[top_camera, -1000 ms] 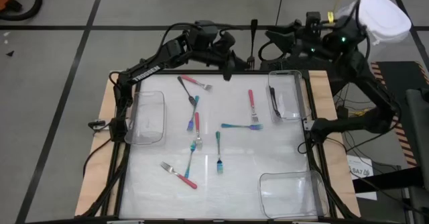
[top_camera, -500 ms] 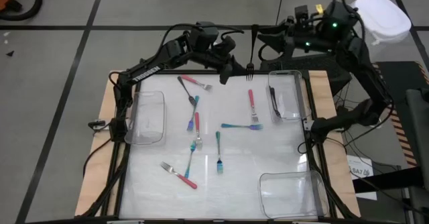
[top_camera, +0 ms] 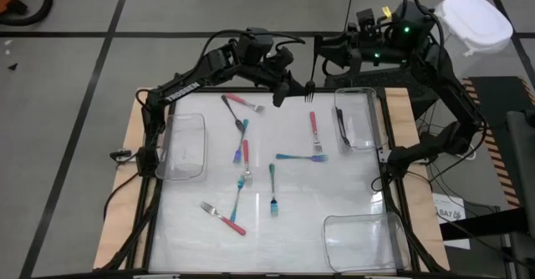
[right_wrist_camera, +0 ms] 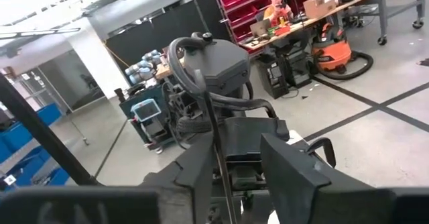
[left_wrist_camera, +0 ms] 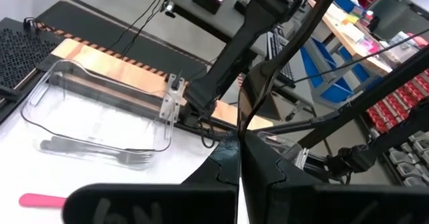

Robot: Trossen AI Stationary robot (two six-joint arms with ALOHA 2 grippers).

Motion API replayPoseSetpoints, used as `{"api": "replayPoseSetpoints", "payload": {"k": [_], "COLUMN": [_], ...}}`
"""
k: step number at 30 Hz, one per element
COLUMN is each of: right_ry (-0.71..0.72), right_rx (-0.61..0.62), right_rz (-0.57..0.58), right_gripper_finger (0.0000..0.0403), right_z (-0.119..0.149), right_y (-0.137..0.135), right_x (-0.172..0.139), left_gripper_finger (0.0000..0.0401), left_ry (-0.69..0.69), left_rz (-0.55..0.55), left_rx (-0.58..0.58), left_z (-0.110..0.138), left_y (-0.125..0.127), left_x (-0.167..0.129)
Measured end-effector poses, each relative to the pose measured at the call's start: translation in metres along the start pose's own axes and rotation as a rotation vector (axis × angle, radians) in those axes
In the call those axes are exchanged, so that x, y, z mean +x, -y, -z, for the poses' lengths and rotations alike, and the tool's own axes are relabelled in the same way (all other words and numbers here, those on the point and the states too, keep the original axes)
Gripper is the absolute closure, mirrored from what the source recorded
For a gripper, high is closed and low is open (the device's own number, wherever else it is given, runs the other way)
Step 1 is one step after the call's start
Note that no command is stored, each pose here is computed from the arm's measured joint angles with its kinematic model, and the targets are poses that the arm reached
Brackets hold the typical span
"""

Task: Sort silverware by color (type)
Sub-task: Put the black fork into the top right transparent bin

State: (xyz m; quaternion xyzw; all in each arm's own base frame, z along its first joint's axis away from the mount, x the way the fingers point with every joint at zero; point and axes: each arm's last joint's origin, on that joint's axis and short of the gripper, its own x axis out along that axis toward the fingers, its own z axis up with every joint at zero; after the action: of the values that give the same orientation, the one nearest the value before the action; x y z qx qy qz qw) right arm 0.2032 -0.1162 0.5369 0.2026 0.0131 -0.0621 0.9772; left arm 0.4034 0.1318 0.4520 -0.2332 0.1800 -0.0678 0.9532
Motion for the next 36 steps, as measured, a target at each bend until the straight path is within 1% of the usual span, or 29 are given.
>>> {"api": "replayPoseSetpoints", "payload": {"k": [5, 9, 11, 15, 18, 26, 29, 31, 36], "right_ry": [0.034, 0.04, 0.042, 0.045, 0.046, 0.057, 0.057, 0.057, 0.049], "right_rx": [-0.036, -0.062, -0.084, -0.084, -0.082, -0.055, -0.05, -0.048, -0.036], "right_rz": [-0.037, -0.039, -0.037, -0.036, -0.034, -0.014, -0.004, 0.002, -0.005], "right_gripper_finger": [0.0333, 0.038, 0.0394, 0.0393, 0.0397, 0.0397, 0.0397, 0.0398, 0.0398], "right_z": [-0.004, -0.005, -0.005, -0.005, -0.005, -0.007, -0.008, -0.008, -0.009], "right_y": [-0.002, -0.003, -0.003, -0.003, -0.002, -0.002, -0.003, -0.004, -0.005], "right_x": [0.0, 0.0, 0.0, 0.0, 0.0, -0.01, -0.017, -0.021, -0.033], "left_gripper_finger": [0.0401, 0.0401, 0.04, 0.04, 0.0386, 0.03, 0.0277, 0.027, 0.0268], "left_ry": [0.001, 0.0, 0.0, 0.0, 0.001, 0.002, -0.001, -0.004, -0.023], "left_rz": [0.0, 0.0, 0.001, 0.001, 0.002, 0.002, 0.003, 0.013, 0.033], "left_rx": [0.008, 0.007, 0.006, 0.004, 0.01, 0.002, -0.015, -0.032, -0.076], "left_z": [0.0, 0.0, 0.0, 0.0, 0.0, 0.0, 0.0, 0.0, 0.0], "left_y": [0.0, 0.0, 0.0, 0.0, 0.0, 0.001, 0.001, -0.001, -0.005], "left_x": [0.0, 0.0, 0.0, 0.0, 0.0, 0.0, 0.0, -0.001, -0.004]}}
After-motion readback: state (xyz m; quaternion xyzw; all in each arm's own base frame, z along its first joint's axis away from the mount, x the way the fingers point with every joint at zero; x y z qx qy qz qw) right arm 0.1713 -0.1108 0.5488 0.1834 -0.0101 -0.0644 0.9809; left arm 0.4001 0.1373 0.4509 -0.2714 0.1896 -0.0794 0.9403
